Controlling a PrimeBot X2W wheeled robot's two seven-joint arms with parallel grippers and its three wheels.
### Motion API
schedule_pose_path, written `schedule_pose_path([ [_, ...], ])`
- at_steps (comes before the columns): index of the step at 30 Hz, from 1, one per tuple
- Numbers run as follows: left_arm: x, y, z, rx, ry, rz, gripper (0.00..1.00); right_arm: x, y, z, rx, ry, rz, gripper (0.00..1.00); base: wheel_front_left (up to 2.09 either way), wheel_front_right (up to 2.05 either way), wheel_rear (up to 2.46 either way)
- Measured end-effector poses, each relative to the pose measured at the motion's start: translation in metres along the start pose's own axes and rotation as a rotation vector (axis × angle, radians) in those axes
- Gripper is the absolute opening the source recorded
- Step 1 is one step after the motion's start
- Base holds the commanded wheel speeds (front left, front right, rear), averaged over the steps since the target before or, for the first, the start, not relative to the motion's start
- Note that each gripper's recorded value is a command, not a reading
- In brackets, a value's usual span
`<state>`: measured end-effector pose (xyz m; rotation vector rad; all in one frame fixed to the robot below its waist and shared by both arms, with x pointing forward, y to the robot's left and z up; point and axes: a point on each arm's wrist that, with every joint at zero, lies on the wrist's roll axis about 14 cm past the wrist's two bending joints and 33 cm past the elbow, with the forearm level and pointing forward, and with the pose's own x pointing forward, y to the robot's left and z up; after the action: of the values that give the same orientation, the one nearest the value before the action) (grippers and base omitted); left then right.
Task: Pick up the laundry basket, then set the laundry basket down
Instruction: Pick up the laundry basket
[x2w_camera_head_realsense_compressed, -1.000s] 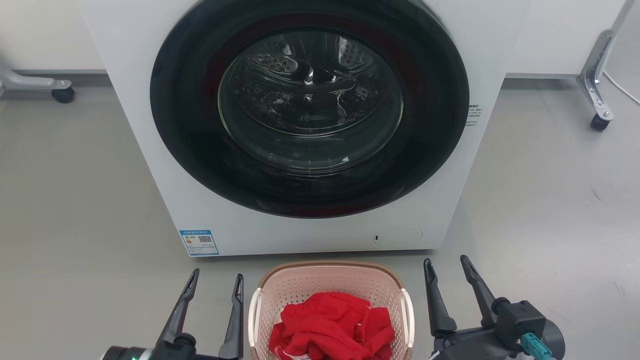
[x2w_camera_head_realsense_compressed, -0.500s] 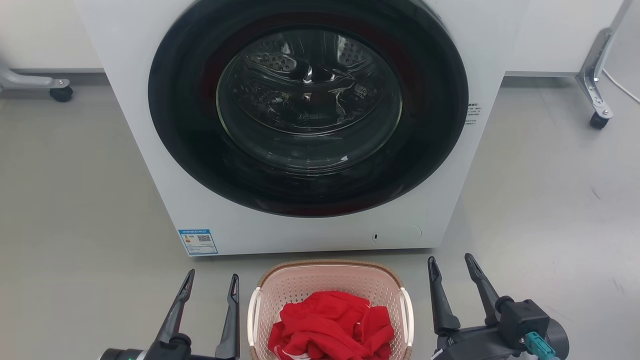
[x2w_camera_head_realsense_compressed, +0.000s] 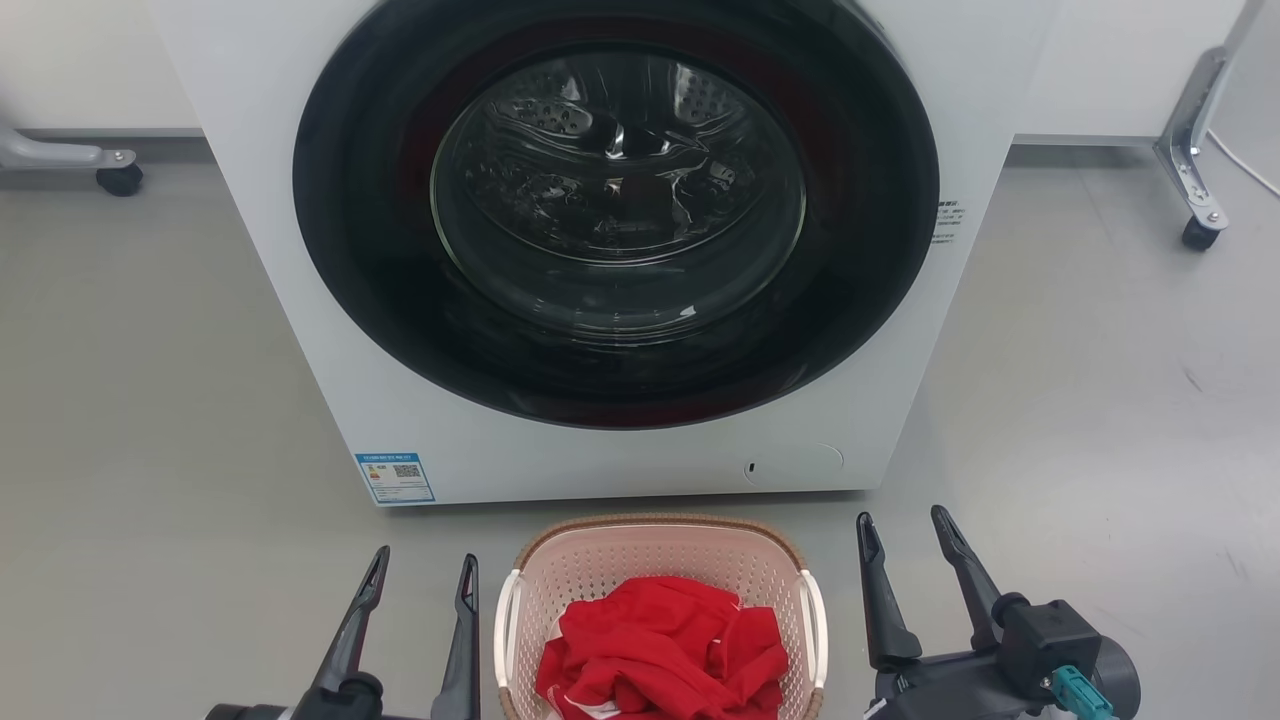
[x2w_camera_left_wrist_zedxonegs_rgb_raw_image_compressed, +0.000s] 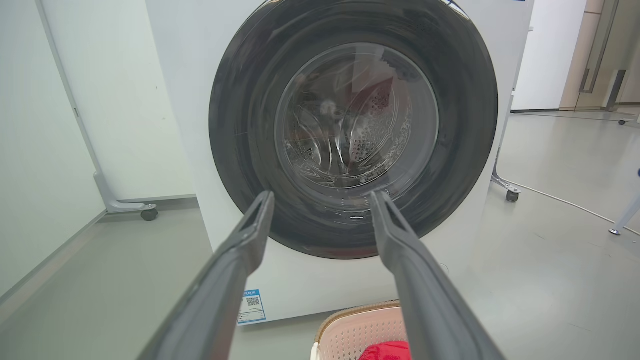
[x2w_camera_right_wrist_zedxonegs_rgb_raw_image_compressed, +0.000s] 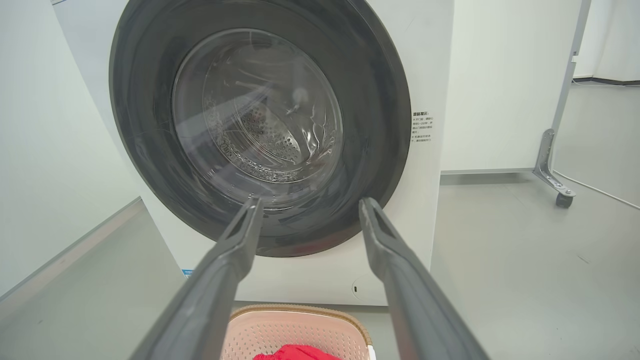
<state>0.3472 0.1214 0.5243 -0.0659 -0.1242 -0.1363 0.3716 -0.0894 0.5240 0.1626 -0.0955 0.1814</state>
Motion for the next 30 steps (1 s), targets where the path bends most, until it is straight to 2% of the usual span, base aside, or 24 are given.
schedule_pose_path([
  [15, 0.011, 0.0, -0.016, -0.019, 0.046, 0.002, 1.0, 0.006, -0.01, -0.02, 0.014, 0.053, -0.024, 1.0, 0.0, 0.0, 0.0],
  [23, 0.046, 0.001, -0.022, -0.028, 0.04, -0.009, 1.0, 0.041, -0.022, -0.019, 0.012, 0.033, -0.032, 1.0, 0.0, 0.0, 0.0],
  [30, 0.073, 0.006, -0.048, -0.038, 0.09, -0.003, 1.0, 0.071, -0.034, -0.035, 0.008, 0.052, -0.039, 1.0, 0.0, 0.0, 0.0],
])
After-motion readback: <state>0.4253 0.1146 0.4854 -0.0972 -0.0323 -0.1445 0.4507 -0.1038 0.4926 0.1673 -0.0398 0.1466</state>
